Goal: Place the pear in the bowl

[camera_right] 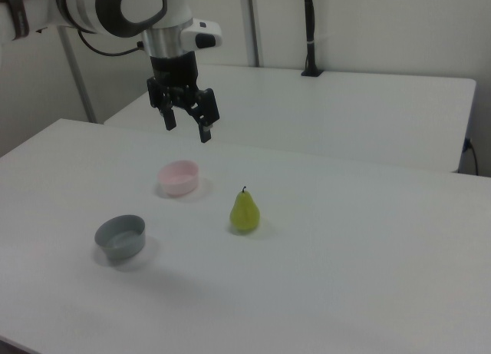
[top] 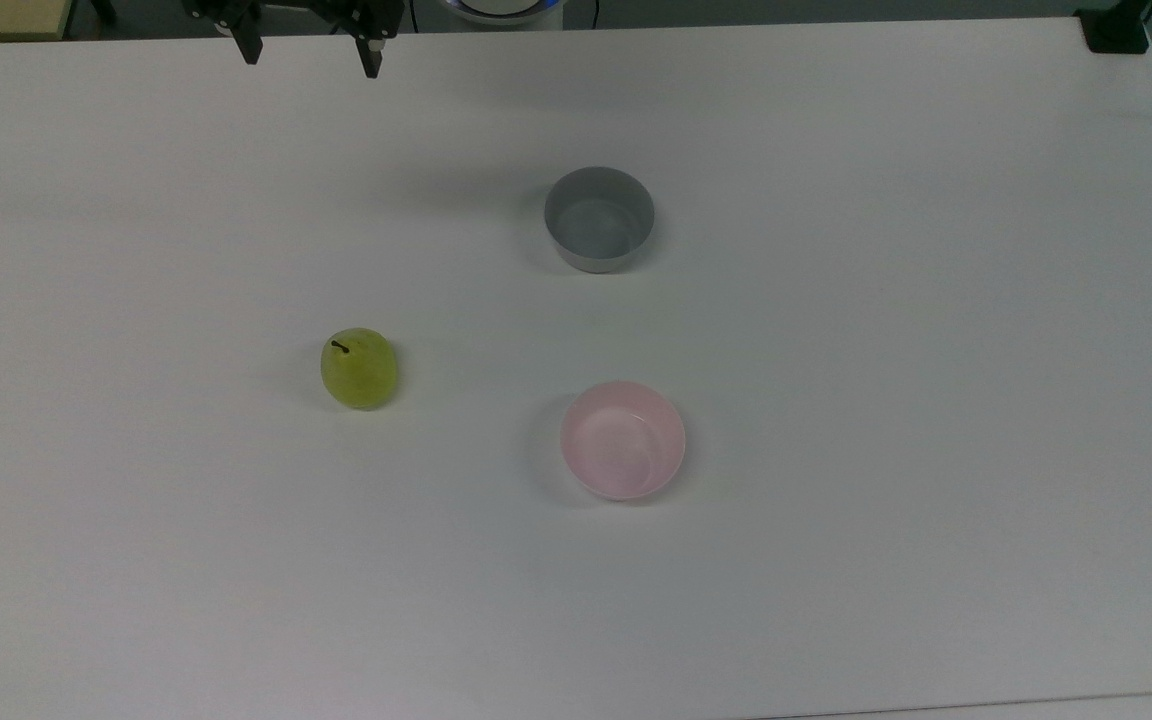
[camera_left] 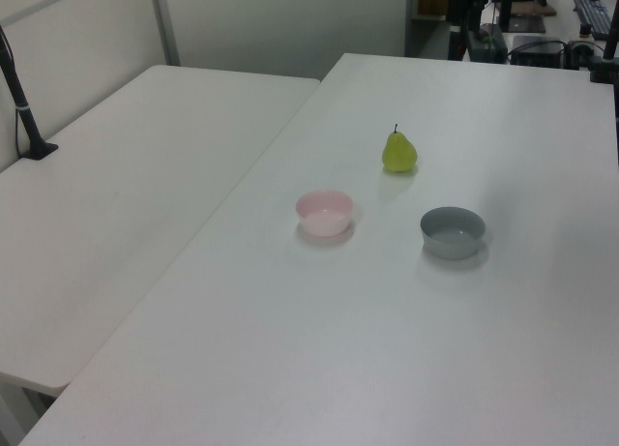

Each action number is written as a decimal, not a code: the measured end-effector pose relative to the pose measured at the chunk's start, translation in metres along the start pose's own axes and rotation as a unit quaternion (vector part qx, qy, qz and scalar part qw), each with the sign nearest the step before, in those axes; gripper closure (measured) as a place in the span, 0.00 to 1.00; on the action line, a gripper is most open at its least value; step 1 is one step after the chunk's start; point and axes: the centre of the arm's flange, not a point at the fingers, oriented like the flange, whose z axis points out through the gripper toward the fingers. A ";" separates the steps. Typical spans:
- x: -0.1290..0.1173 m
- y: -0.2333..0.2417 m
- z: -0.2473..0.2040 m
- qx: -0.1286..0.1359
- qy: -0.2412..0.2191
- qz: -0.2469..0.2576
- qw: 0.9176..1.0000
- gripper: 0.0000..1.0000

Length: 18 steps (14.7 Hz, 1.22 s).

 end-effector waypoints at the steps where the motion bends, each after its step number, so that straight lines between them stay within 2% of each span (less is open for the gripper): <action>1: 0.000 0.000 -0.002 0.000 0.002 0.000 1.000 0.00; 18: 0.001 -0.009 -0.003 0.002 0.004 -0.009 1.000 0.00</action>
